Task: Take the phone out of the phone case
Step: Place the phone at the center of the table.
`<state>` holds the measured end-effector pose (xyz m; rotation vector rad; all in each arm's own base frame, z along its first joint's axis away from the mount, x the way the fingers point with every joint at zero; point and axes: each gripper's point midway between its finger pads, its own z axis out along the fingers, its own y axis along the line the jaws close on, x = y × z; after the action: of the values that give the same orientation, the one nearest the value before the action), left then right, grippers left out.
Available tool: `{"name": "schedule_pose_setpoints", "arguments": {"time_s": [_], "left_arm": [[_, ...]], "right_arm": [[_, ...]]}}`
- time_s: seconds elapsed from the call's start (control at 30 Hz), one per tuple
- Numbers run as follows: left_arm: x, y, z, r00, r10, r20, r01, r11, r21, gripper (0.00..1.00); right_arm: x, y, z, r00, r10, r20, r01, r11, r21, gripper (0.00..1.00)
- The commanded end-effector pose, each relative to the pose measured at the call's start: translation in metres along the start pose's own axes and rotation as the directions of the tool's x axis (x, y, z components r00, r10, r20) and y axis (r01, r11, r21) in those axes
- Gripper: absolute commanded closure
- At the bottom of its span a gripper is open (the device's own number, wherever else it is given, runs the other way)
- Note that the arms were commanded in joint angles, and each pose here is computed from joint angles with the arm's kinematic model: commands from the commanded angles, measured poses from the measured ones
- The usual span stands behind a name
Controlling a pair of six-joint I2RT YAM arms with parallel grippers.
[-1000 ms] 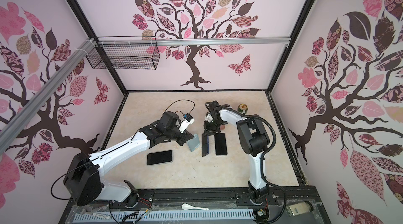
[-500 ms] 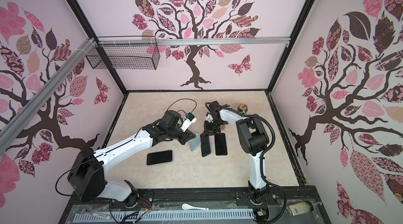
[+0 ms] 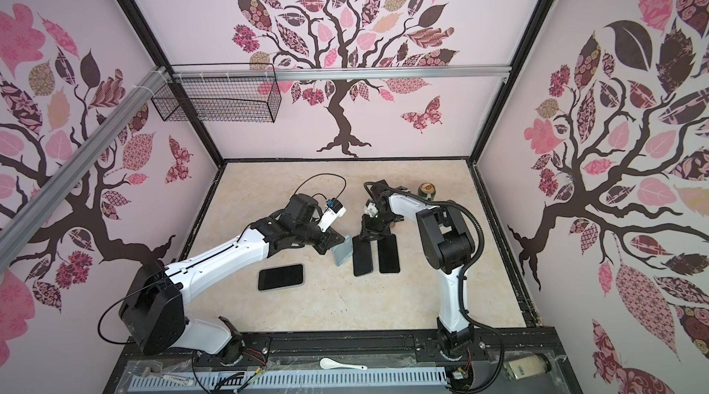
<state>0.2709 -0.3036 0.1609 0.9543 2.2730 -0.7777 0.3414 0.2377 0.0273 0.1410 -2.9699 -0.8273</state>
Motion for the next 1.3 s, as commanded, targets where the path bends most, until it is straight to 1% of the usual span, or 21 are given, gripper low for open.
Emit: {"name": "schedule_pose_setpoints", "arguments": {"time_s": [0.0,0.17,0.27,0.5,0.67,0.97,1.17,1.27], "left_arm": [[0.003,-0.001,0.004,1.0,0.01,-0.022,-0.009,1.0,0.01,1.0],[0.005,-0.001,0.003,1.0,0.008,-0.025,-0.008,1.0,0.009,1.0],[0.006,-0.002,0.003,1.0,0.009,-0.026,-0.009,1.0,0.013,1.0],[0.006,-0.003,0.002,1.0,0.006,-0.027,-0.005,1.0,0.02,1.0],[0.006,-0.004,0.001,1.0,0.007,-0.025,-0.006,1.0,0.021,1.0],[0.006,-0.004,0.001,1.0,0.009,-0.025,-0.008,1.0,0.023,1.0],[0.004,-0.005,-0.002,1.0,0.008,-0.016,-0.008,1.0,0.024,1.0],[-0.006,-0.008,-0.011,1.0,0.014,0.015,-0.014,1.0,0.018,1.0]], "right_arm": [[0.009,-0.01,0.002,0.999,0.031,-0.02,-0.03,0.999,0.039,0.68],[0.009,-0.015,0.001,0.999,0.034,-0.013,-0.033,0.997,0.065,0.66],[0.008,-0.02,0.001,0.999,0.036,-0.005,-0.035,0.995,0.094,0.61],[0.006,-0.028,0.002,0.999,0.036,0.003,-0.036,0.99,0.134,0.6],[0.007,-0.035,0.002,0.999,0.041,0.006,-0.041,0.984,0.17,0.56],[0.005,-0.043,-0.005,0.999,0.037,0.029,-0.043,0.972,0.231,0.53],[0.003,-0.037,-0.014,0.998,0.027,0.049,-0.038,0.974,0.225,0.52],[-0.002,-0.022,-0.03,0.996,-0.003,0.092,-0.014,0.982,0.188,0.53]]}}
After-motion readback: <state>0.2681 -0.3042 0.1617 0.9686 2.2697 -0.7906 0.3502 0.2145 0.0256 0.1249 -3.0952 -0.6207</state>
